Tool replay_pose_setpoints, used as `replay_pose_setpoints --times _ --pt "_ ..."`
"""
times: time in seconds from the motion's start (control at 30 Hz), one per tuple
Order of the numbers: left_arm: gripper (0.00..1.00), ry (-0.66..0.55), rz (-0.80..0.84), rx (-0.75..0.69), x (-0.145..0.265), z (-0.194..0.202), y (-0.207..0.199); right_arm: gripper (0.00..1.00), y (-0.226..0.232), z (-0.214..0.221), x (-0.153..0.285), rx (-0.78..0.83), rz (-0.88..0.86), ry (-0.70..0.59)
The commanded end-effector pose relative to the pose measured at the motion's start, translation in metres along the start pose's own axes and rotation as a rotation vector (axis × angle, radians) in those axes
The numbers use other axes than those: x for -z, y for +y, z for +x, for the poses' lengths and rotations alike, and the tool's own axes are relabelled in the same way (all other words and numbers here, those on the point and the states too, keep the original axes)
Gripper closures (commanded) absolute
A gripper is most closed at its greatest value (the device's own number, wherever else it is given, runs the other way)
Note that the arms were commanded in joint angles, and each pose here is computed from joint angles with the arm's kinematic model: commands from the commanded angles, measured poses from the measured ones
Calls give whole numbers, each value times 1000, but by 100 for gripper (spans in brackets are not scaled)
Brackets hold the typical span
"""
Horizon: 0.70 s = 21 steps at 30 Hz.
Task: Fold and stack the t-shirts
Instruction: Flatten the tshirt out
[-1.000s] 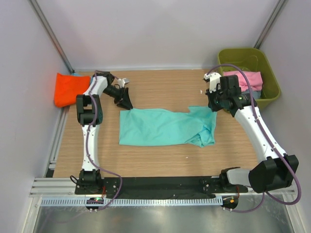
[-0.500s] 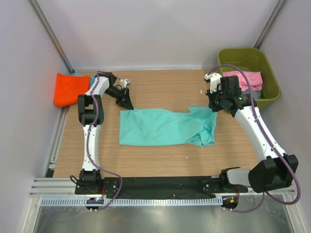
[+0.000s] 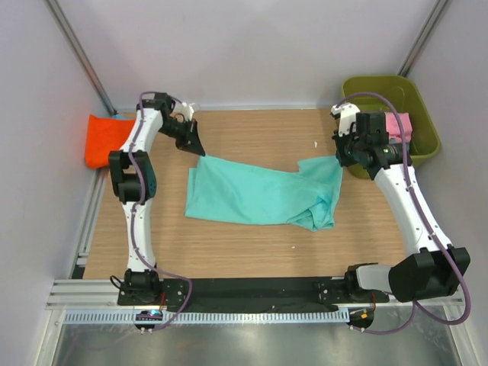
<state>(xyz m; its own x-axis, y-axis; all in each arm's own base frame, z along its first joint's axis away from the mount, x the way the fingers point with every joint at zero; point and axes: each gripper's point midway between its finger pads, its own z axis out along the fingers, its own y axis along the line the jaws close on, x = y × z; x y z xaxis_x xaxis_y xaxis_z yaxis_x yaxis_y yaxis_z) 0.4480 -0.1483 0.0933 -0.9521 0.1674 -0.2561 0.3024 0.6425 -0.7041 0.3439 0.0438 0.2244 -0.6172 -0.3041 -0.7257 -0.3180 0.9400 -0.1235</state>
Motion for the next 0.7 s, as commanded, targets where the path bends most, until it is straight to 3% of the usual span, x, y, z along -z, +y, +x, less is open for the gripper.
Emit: replay_pose_setpoints --times 0.0,0.17,0.43,0.6,0.67 --pt "97 -193 -57 -187 73 -29 -71 99 -27 -51 32 -21 102 -171" --pt "96 -290 -117 -280 120 -22 -115 99 -47 -75 58 -48 170 -253" --pt "95 -502 -216 -442 193 -16 -185 99 -64 -143 143 -92 239 -482" --pt "96 -702 -315 -561 252 0 -236 99 -59 -171 208 -93 247 -623" --pt "100 -810 -374 -603 280 9 -256 99 -53 -177 233 -78 236 -682"
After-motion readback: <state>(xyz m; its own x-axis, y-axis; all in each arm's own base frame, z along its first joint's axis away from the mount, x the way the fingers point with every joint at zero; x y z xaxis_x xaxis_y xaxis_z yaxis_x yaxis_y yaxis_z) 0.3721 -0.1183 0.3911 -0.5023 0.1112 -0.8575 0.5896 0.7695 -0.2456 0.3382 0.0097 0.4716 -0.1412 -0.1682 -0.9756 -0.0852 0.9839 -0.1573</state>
